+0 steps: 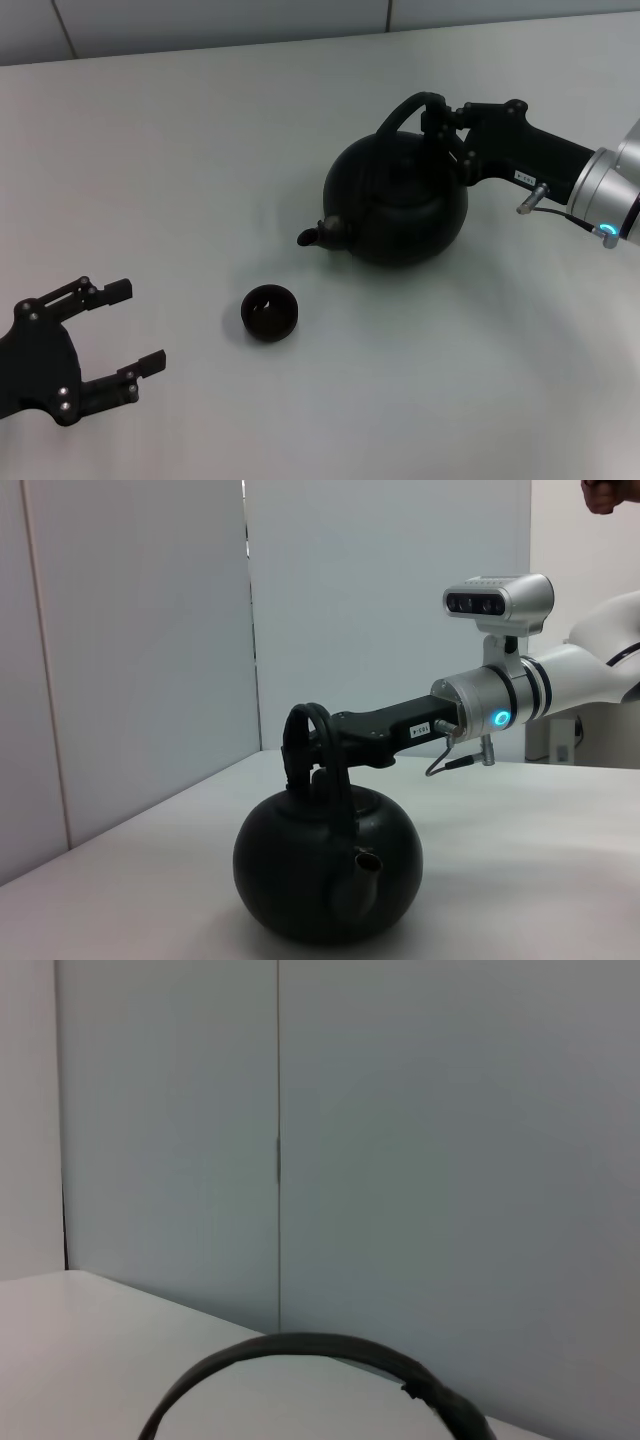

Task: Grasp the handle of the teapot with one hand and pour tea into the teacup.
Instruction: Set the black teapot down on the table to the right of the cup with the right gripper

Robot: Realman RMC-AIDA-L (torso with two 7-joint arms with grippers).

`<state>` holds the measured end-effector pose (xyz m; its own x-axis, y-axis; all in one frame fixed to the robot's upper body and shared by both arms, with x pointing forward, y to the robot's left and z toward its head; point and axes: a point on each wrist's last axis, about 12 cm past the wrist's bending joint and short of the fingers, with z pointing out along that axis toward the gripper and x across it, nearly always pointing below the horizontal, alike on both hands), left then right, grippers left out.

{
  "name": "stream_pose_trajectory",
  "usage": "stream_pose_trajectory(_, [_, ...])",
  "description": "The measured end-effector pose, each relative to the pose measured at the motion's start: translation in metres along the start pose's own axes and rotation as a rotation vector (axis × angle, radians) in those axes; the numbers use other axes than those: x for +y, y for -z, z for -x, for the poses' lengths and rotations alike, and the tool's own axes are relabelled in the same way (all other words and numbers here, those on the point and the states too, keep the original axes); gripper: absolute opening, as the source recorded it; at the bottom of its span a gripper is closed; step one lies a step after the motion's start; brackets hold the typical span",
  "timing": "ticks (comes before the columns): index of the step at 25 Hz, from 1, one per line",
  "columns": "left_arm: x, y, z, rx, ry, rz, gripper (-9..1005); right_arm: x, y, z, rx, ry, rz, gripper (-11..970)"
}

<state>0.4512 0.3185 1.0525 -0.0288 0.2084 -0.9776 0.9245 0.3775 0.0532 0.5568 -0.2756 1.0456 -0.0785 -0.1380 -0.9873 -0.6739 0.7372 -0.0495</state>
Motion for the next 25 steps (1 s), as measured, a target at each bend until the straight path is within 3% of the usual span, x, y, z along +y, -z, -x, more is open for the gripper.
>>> stream_pose_trajectory(11, [0.0, -0.001, 0.0, -0.002, 0.001, -0.001, 802, -0.001, 0.001, 0.0, -0.002, -0.006, -0.006, 216])
stream_pose_trajectory(18, [0.0, -0.001, 0.001, -0.003, 0.002, 0.0, 802, -0.001, 0.01, -0.002, -0.025, -0.014, -0.017, 332])
stream_pose_trajectory(20, [0.001, -0.001, 0.001, -0.003, 0.001, 0.0, 801, 0.0, 0.013, -0.002, -0.034, -0.016, -0.02, 562])
stream_pose_trajectory(25, [0.001, -0.001, 0.001, -0.002, -0.005, -0.001, 801, 0.006, 0.038, -0.01, -0.089, -0.032, -0.054, 609])
